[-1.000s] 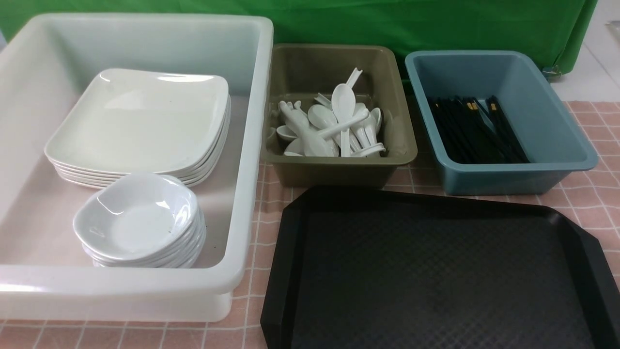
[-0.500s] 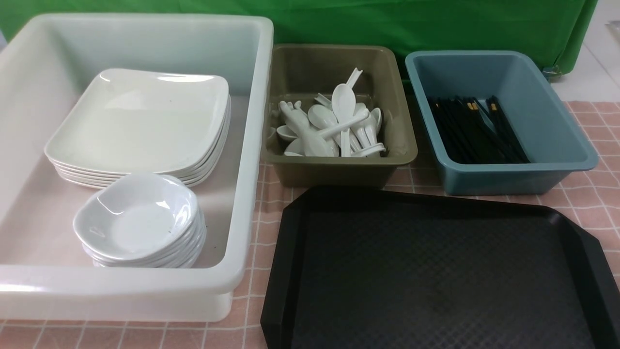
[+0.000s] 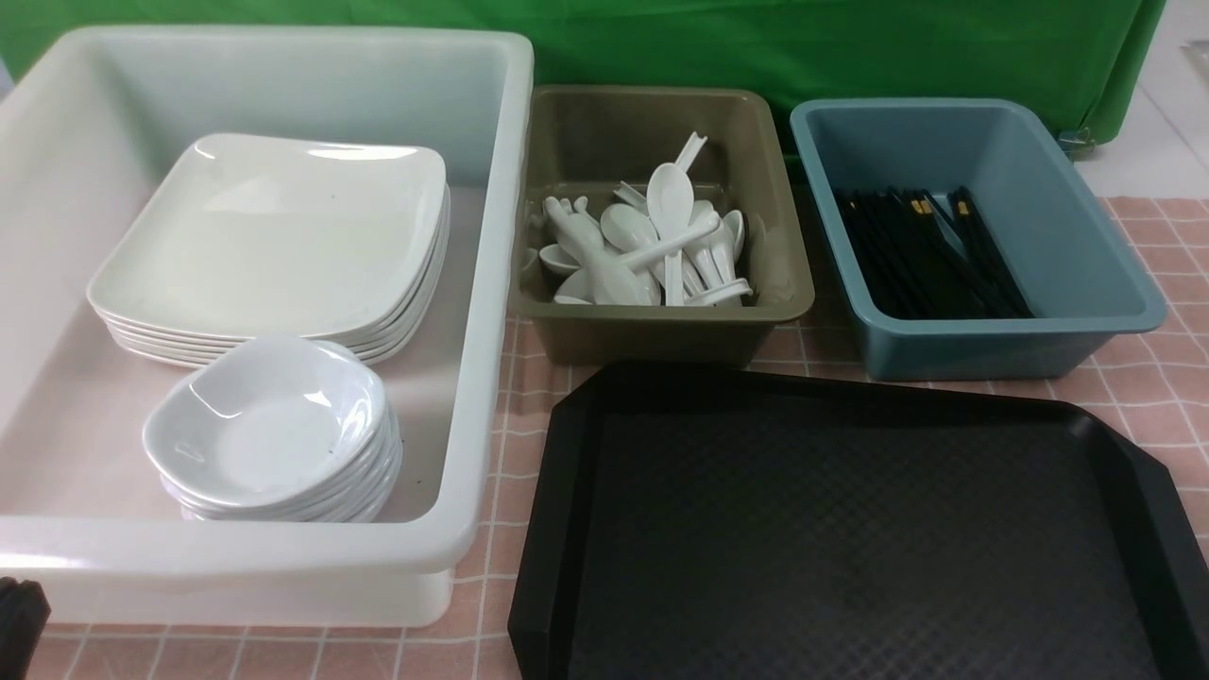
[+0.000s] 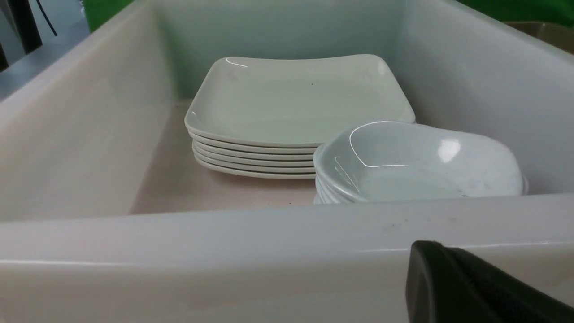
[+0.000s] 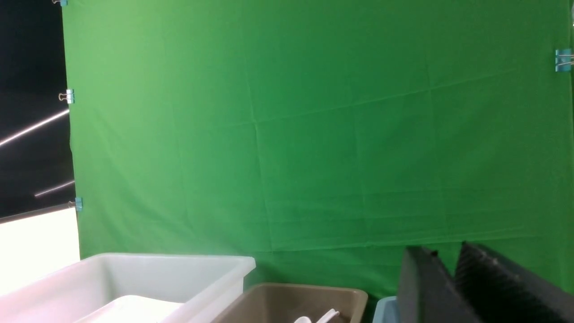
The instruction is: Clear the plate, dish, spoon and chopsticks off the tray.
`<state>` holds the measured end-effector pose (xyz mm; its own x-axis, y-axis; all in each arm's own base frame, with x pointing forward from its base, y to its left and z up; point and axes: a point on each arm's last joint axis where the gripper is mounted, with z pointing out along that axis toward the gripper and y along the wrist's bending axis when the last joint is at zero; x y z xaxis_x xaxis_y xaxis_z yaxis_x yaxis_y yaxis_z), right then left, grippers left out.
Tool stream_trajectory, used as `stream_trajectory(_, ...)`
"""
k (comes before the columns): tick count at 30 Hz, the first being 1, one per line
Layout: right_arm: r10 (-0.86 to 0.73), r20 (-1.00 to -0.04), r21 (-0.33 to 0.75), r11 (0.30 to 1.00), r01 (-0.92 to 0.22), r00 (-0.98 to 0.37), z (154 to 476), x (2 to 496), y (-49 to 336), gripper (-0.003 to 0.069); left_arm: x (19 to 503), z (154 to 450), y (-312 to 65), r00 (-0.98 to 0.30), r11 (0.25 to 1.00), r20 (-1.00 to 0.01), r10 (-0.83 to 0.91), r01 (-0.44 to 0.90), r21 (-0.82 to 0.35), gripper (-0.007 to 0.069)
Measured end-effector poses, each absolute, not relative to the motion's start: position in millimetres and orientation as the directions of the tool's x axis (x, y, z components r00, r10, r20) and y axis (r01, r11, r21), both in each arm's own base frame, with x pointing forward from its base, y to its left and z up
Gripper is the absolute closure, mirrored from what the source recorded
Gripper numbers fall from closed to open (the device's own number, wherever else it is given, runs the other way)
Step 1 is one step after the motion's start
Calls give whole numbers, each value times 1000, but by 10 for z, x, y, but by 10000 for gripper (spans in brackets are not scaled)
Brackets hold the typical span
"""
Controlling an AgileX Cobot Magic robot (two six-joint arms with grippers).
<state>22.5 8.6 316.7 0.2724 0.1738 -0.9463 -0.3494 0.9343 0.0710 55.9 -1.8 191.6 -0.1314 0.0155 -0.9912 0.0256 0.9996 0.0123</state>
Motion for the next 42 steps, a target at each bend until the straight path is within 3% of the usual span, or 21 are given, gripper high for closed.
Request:
stream_trajectory(23, 94, -978, 25, 940, -341, 187, 3055, 255, 105, 429, 560, 1919, -14, -128, 999, -991, 33, 24, 31, 620)
stream_trajectory(35, -66, -998, -64, 945, -322, 3, 2500, 432, 151, 421, 560, 1920, -14, -127, 999, -991, 33, 24, 31, 620)
stream_trajectory(42, -110, -973, -85, 988, -127, -204, 1872, 550, 64, 419, 560, 1922, -11, -124, 999, -991, 48, 22, 46, 620)
